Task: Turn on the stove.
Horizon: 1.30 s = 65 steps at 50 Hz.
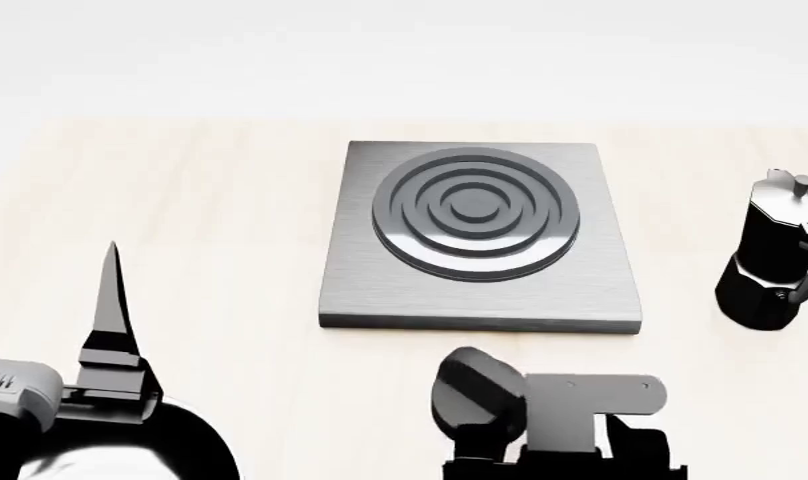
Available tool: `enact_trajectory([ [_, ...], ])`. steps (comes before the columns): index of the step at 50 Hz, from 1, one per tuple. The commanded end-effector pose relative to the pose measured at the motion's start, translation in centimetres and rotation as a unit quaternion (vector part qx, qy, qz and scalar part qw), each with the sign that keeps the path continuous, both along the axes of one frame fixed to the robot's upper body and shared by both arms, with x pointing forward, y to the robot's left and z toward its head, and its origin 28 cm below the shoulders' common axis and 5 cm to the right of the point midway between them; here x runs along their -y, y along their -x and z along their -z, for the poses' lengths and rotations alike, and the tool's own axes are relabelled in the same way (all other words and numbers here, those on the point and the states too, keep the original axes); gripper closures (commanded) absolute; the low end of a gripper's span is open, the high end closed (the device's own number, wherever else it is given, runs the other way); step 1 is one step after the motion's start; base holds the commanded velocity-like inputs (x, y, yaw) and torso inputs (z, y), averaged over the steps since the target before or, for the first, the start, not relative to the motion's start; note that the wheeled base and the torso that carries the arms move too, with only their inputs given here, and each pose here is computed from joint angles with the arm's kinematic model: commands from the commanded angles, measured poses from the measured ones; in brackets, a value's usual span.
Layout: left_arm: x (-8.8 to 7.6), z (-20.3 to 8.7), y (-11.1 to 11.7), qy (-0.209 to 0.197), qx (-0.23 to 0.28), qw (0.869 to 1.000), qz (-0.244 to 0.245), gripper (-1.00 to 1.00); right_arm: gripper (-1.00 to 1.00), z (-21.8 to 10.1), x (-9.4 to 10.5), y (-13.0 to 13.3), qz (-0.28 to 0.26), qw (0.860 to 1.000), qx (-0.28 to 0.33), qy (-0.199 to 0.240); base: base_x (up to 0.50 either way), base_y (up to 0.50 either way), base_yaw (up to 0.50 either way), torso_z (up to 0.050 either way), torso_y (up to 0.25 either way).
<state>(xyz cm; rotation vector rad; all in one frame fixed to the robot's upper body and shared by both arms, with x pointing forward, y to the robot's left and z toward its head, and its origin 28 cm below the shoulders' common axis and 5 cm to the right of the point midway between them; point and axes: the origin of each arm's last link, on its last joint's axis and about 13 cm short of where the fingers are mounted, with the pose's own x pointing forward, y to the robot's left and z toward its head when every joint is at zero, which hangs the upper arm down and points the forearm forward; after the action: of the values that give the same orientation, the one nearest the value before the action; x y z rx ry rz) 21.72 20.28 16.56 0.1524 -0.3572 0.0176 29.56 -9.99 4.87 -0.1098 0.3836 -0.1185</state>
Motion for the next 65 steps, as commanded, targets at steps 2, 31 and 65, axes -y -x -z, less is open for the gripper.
enact_trajectory([
  [2, 0.0, 0.0, 0.1, 0.0, 0.0, 1.0, 0.0, -1.0, -1.0, -0.7, 0.7, 0.9, 0.026, 1.0, 0.015, 0.004, 0.0, 0.0, 0.0, 0.0, 0.0],
  [31, 0.0, 0.1, 0.0, -0.002, 0.0, 1.0, 0.0, -1.0, -1.0, -2.6, 2.4, 2.8, 0.079, 0.995, 0.065, -0.001, 0.0, 0.0, 0.0, 0.0, 0.0],
  [65, 0.1, 0.0, 0.1, -0.002, 0.001, 1.0, 0.001, -1.0, -1.0, -6.6, 1.8, 4.6, 0.061, 0.989, 0.136, 0.013, 0.0, 0.0, 0.0, 0.0, 0.0],
])
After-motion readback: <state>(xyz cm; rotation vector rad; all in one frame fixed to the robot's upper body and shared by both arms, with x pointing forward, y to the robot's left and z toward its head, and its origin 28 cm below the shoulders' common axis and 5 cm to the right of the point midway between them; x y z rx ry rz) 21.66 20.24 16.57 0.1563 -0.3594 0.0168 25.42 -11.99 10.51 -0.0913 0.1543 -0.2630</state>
